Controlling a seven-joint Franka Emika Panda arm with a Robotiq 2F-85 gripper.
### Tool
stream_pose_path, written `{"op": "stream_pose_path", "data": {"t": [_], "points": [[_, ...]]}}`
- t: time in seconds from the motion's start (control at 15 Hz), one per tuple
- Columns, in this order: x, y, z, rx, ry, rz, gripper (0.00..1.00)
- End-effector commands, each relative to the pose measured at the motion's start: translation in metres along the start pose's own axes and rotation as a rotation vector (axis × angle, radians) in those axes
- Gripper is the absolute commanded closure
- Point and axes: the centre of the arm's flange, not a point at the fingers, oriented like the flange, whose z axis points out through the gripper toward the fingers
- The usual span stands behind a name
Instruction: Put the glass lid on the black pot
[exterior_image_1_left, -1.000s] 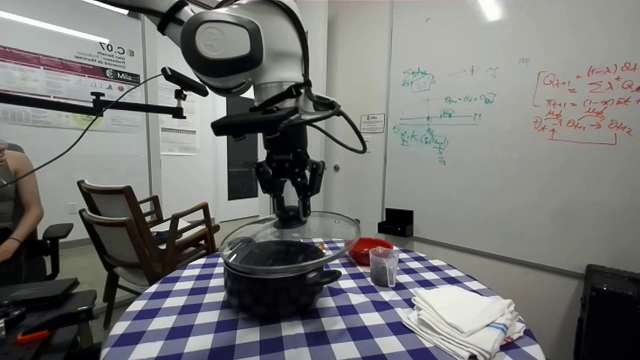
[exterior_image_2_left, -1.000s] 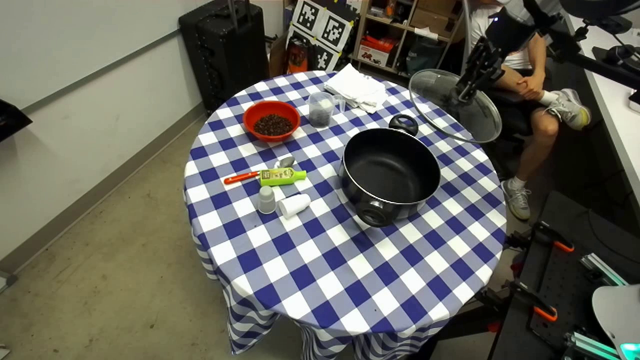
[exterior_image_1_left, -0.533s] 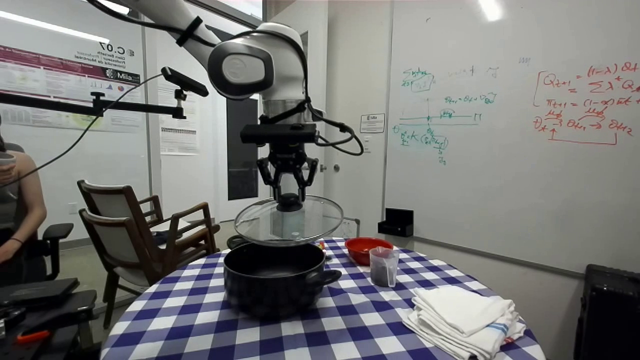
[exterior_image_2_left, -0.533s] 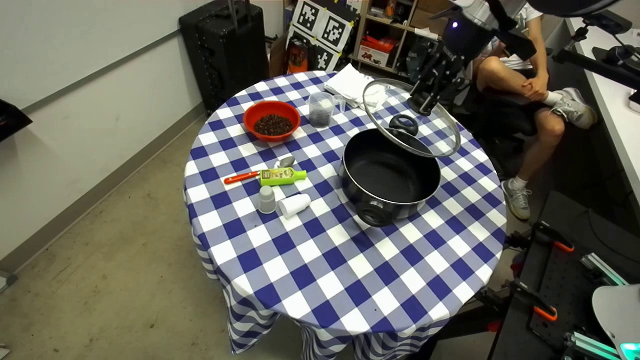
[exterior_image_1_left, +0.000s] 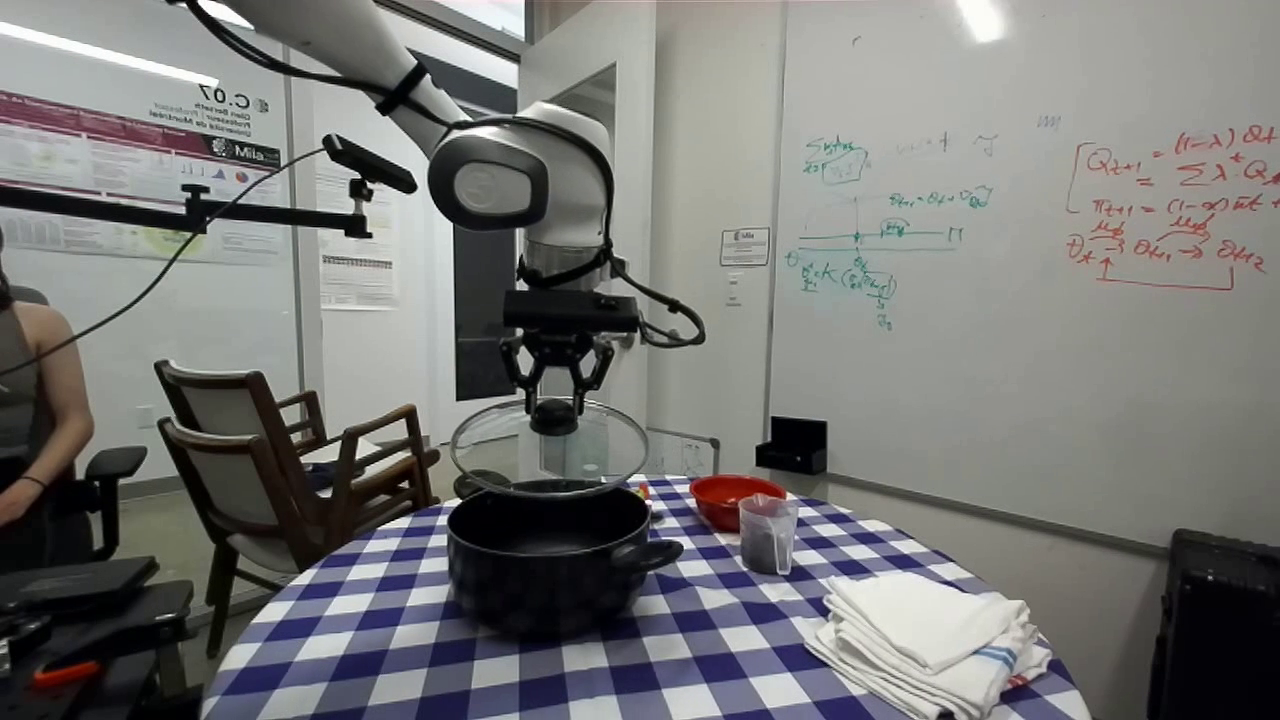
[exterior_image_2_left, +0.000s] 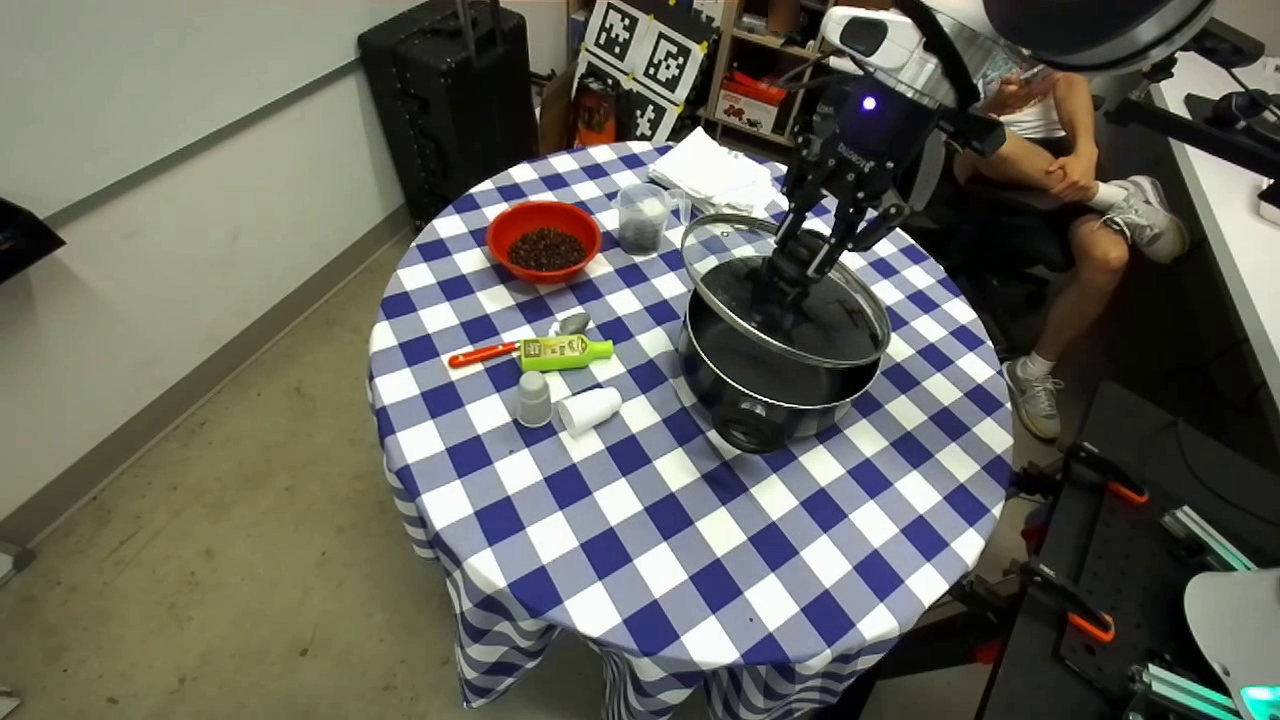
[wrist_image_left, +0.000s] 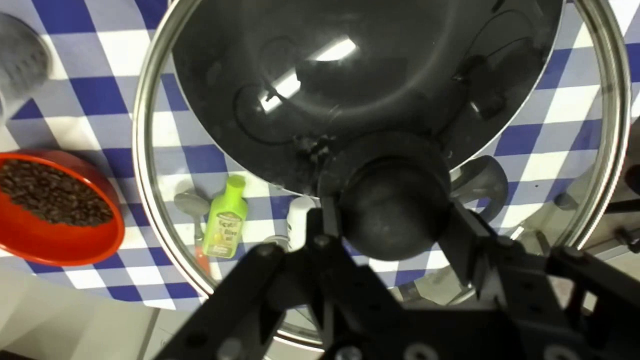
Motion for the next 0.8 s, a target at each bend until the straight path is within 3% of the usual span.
{"op": "stream_pose_path", "data": {"t": [0.0,0.27,0.53,0.73], "points": [[0.007,-0.01,-0.004,0.018,0.069,-0.033,0.74],[0.006,-0.01,0.012,-0.049,0.066,0.114,0.74],[-0.001,-0.006,0.022,-0.149,0.009,0.223,0.74],[-0.001,-0.007,0.03,-0.173,-0.044,0.26,0.74]]}}
